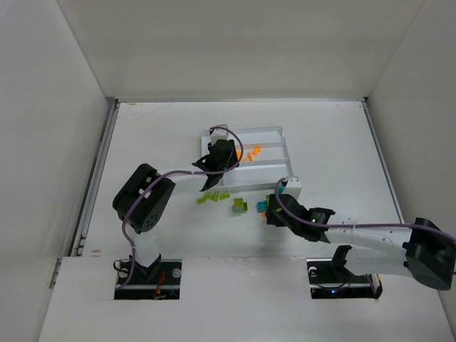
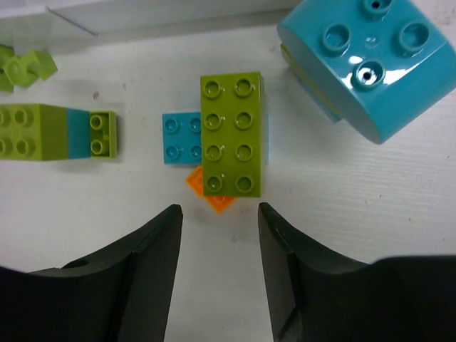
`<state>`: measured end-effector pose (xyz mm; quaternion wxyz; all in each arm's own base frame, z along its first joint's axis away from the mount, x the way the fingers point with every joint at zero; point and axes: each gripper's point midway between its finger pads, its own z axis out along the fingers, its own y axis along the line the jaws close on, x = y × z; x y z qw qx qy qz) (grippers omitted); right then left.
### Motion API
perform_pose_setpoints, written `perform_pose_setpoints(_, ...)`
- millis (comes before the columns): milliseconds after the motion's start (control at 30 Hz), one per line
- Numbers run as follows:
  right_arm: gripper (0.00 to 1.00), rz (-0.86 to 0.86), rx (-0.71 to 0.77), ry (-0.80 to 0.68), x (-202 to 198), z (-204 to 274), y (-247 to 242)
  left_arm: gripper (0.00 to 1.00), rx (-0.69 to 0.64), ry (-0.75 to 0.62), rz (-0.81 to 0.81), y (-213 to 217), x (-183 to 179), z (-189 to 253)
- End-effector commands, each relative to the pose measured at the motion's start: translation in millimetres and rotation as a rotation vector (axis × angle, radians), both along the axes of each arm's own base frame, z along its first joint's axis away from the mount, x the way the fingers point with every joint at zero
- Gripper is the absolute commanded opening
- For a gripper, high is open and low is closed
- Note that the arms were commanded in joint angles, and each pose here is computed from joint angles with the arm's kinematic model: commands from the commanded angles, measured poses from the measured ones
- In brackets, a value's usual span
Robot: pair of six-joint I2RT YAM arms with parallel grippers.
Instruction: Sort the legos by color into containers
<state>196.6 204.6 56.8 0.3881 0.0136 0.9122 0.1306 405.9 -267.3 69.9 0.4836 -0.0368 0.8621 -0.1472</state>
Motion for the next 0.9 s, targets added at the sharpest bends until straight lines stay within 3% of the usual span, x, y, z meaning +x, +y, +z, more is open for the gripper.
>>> perform_pose_setpoints(0,0.52,0.010,0.003,0.023,-7.3,2.9,4.0,0.41,-0.054,-0.091,-0.018,-4.4,-2.1,43.4)
perform_pose_setpoints(167,0.55,0.041,-0.030,0.082,-13.4,-12.8,9.4,0.41,-0.085,-0.106,-0.051,-9.5,-26.9,57.6)
perform_pose_setpoints(500,0.66,0.063,-0.062,0.049,11.7,-17.2,17.9,0.41,-0.093,-0.113,-0.141,-8.9,-90.0,62.7)
perform_pose_setpoints(867,0.60,0.099,-0.058,0.059,19.5,-16.8,28.8,0.41,-0.099,-0.102,-0.144,5.1,-115.6,62.6)
